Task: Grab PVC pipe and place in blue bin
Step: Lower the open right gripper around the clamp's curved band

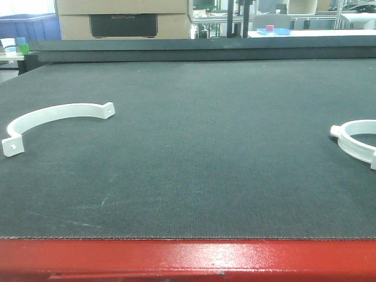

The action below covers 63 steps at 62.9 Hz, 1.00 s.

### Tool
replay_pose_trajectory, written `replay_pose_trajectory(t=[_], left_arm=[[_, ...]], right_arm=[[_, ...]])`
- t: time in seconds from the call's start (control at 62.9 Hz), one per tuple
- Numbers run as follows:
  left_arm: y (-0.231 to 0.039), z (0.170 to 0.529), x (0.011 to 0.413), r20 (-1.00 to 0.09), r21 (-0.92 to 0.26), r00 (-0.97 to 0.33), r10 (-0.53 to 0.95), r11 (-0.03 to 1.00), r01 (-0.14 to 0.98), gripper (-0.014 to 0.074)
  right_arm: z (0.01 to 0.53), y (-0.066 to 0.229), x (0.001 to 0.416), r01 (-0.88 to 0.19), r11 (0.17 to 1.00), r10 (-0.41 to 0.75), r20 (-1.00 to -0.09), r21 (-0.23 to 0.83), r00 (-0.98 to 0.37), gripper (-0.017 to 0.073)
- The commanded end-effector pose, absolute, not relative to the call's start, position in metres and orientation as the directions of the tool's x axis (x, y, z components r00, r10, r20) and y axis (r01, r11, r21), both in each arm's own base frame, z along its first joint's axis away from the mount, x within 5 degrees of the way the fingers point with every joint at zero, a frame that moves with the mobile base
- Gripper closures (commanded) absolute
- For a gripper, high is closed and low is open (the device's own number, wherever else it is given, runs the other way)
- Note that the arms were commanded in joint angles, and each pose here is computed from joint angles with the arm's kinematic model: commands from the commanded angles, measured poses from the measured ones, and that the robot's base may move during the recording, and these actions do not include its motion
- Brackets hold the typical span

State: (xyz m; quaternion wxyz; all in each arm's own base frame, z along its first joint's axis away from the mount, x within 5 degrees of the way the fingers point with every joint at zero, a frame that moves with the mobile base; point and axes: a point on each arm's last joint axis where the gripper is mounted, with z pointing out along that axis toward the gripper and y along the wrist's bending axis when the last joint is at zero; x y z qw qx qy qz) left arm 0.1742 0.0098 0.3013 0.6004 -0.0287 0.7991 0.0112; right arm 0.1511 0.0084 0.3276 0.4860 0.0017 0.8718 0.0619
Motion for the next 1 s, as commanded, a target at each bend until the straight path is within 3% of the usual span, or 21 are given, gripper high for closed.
replay_pose_trajectory(t=[0.0, 0.095, 0.238, 0.366, 0.493, 0.62, 0.986], left_arm=[[0.01, 0.302, 0.184, -0.959, -0.018, -0.28, -0.034, 0.998, -0.061, 0.0705], [0.011, 0.302, 0.193, -0.955, -0.018, -0.295, -0.035, 0.998, -0.061, 0.066], [0.012, 0.303, 0.207, -0.955, -0.018, -0.294, -0.035, 0.998, -0.062, 0.0468], [0.013, 0.303, 0.218, -0.953, -0.017, -0.302, -0.036, 0.998, -0.063, 0.0345], [0.013, 0.305, 0.229, -0.95, -0.017, -0.31, -0.036, 0.998, -0.063, 0.0335], [0.014, 0.303, 0.238, -0.949, -0.017, -0.314, -0.036, 0.998, -0.064, 0.0335], [0.015, 0.294, 0.251, -0.941, -0.016, -0.337, -0.038, 0.998, -0.065, 0.0335]], right_arm=[[0.328, 0.008, 0.161, -0.053, 0.993, 0.064, -0.85, 0.107, -0.522, 0.0721], [0.325, 0.007, 0.172, -0.045, 0.993, 0.068, -0.847, 0.108, -0.527, 0.0721], [0.319, 0.006, 0.186, -0.052, 0.996, 0.038, -0.845, 0.078, -0.534, 0.0719], [0.311, 0.005, 0.197, -0.048, 0.996, 0.034, -0.83, 0.073, -0.556, 0.0612], [0.303, 0.005, 0.207, -0.041, 0.996, 0.037, -0.819, 0.073, -0.572, 0.0404], [0.294, 0.004, 0.218, -0.034, 0.997, 0.039, -0.803, 0.074, -0.595, 0.0275], [0.26, 0.003, 0.25, -0.014, 0.997, 0.045, -0.732, 0.074, -0.68, 0.0261]])
